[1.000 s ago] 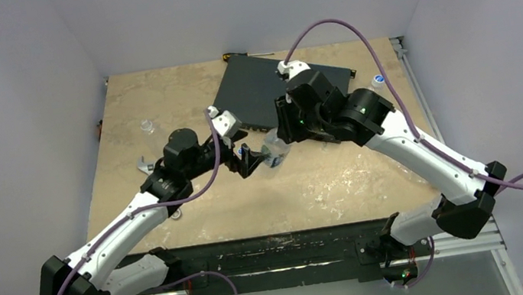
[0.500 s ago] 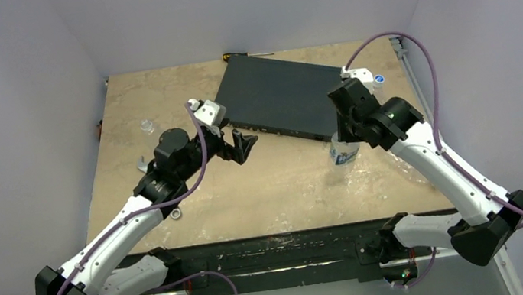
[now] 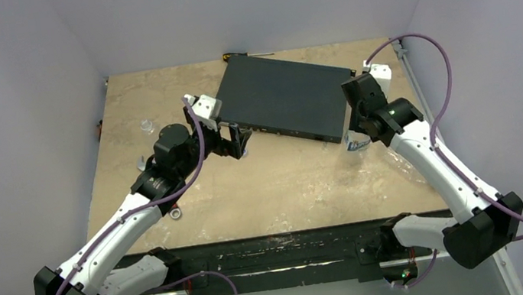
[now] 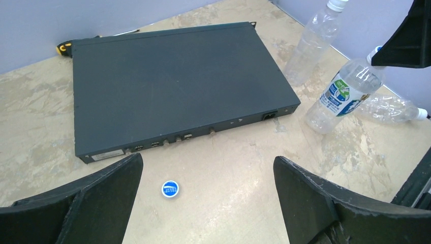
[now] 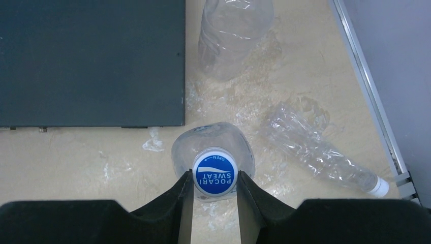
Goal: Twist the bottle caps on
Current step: Place the plastic bottle at the center of the board.
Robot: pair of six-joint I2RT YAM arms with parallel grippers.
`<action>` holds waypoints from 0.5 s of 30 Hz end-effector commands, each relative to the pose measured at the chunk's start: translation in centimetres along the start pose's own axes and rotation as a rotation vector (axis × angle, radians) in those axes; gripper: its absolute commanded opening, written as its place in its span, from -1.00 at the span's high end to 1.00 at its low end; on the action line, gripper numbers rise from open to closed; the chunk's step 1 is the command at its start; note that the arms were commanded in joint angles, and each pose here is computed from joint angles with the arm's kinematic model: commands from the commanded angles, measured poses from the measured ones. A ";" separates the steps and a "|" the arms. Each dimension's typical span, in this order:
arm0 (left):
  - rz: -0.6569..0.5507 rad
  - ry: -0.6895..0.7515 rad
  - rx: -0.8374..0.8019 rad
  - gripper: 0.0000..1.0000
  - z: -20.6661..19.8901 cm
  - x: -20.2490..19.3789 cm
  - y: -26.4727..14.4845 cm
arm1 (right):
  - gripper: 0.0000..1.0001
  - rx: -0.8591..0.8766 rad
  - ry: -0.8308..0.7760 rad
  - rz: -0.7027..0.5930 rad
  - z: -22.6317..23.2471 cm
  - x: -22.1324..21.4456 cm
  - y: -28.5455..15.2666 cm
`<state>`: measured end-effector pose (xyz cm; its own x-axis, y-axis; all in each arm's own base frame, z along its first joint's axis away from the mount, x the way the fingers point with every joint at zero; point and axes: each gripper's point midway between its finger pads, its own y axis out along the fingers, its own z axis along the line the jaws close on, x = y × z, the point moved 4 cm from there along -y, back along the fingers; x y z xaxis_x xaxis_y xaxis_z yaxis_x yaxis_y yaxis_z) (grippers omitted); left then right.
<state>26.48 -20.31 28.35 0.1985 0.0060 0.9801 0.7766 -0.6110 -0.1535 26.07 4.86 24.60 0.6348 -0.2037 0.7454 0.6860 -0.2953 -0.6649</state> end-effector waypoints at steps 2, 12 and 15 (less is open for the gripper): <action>-0.064 -0.020 0.041 -1.00 0.4 2.6 -0.7 | 1.00 -0.008 0.038 -0.042 0.2 0.3 1.4; -0.037 -0.021 0.084 -1.00 1.0 2.0 -1.1 | 0.28 -0.006 0.057 -0.025 -0.6 -1.0 1.6; -0.037 -0.022 0.088 -1.00 1.0 2.0 -1.1 | 0.02 -0.001 0.063 -0.029 -0.6 -0.8 1.3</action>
<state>26.45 -19.31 27.85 0.2268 -0.0127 0.9739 0.8041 -0.5618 -0.1946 26.75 4.32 22.99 0.5990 -0.2387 0.7644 0.7025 -0.3014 -0.6447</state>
